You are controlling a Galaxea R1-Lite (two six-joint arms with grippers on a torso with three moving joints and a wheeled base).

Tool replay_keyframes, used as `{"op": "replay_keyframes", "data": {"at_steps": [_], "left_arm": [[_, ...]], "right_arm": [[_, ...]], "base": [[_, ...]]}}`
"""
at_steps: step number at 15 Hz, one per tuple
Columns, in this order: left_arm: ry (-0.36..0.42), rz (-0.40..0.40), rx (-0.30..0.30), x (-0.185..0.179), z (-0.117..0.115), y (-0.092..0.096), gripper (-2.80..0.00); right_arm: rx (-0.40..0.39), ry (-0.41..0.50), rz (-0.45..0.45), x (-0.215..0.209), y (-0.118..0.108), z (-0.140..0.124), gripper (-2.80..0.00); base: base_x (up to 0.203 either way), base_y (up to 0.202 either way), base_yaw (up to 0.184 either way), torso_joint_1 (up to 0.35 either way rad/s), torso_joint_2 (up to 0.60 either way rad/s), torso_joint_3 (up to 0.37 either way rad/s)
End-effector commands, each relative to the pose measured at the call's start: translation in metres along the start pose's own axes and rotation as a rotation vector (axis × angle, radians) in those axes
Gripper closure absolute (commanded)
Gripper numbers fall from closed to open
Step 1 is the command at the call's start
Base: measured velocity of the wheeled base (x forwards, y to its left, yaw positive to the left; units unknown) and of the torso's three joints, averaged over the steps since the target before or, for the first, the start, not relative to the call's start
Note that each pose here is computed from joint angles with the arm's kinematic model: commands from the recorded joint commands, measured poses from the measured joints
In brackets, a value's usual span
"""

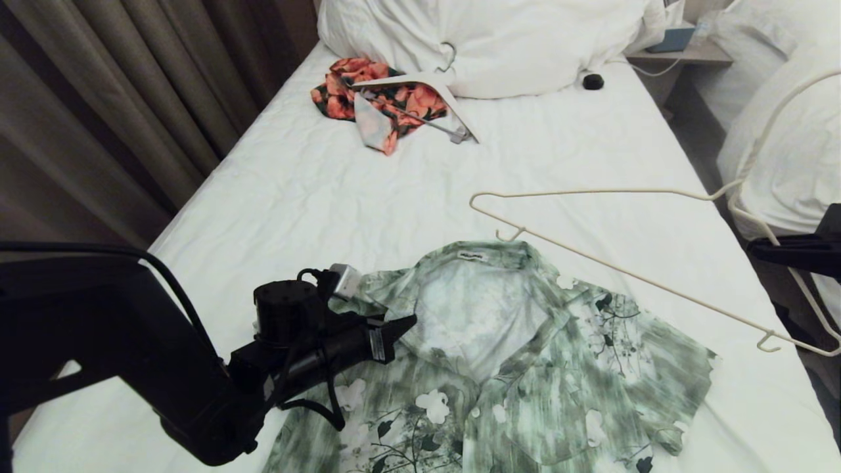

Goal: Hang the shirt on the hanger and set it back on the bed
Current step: Lift the shirt and hanger, then hook one side of the shirt onto the hanger

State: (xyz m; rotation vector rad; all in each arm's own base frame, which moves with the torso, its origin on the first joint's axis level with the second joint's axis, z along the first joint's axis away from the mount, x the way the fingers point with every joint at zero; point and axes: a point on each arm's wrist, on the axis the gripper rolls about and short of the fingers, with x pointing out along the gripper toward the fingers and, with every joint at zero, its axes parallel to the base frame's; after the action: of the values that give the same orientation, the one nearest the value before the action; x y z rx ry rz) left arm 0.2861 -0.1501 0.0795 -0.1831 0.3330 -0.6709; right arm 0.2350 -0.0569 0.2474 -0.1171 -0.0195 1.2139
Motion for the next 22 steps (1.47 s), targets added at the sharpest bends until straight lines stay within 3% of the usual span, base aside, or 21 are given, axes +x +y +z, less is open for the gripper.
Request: {"op": "replay_keyframes", "data": {"at_steps": [1, 7, 9, 13, 18, 22], "left_arm": [[-0.03, -0.01, 0.007, -0.004, 0.007, -0.003, 0.0], [-0.059, -0.025, 0.013, -0.017, 0.017, -0.011, 0.0], [-0.097, -0.025, 0.023, -0.03, 0.036, -0.017, 0.0], [-0.077, -0.007, 0.02, -0.055, 0.082, -0.03, 0.0], [-0.089, 0.023, 0.066, -0.075, 0.118, -0.042, 0.0], [-0.084, -0.014, 0.078, -0.08, 0.143, -0.064, 0.0]], "right_arm": [[0.003, -0.006, 0.01, 0.002, -0.001, -0.001, 0.0], [0.019, -0.008, 0.046, 0.011, -0.006, -0.005, 0.0], [0.042, -0.007, 0.057, 0.014, -0.006, -0.01, 0.0], [0.075, 0.022, 0.098, 0.027, -0.005, -0.019, 0.0], [0.131, 0.042, 0.123, 0.037, -0.015, -0.036, 0.0], [0.184, 0.055, 0.189, 0.059, -0.028, -0.053, 0.0]], "base": [[0.0, 0.0, 0.0, 0.0, 0.0, 0.0], [0.0, 0.0, 0.0, 0.0, 0.0, 0.0], [0.0, 0.0, 0.0, 0.0, 0.0, 0.0], [0.0, 0.0, 0.0, 0.0, 0.0, 0.0], [0.0, 0.0, 0.0, 0.0, 0.0, 0.0], [0.0, 0.0, 0.0, 0.0, 0.0, 0.0]]}}
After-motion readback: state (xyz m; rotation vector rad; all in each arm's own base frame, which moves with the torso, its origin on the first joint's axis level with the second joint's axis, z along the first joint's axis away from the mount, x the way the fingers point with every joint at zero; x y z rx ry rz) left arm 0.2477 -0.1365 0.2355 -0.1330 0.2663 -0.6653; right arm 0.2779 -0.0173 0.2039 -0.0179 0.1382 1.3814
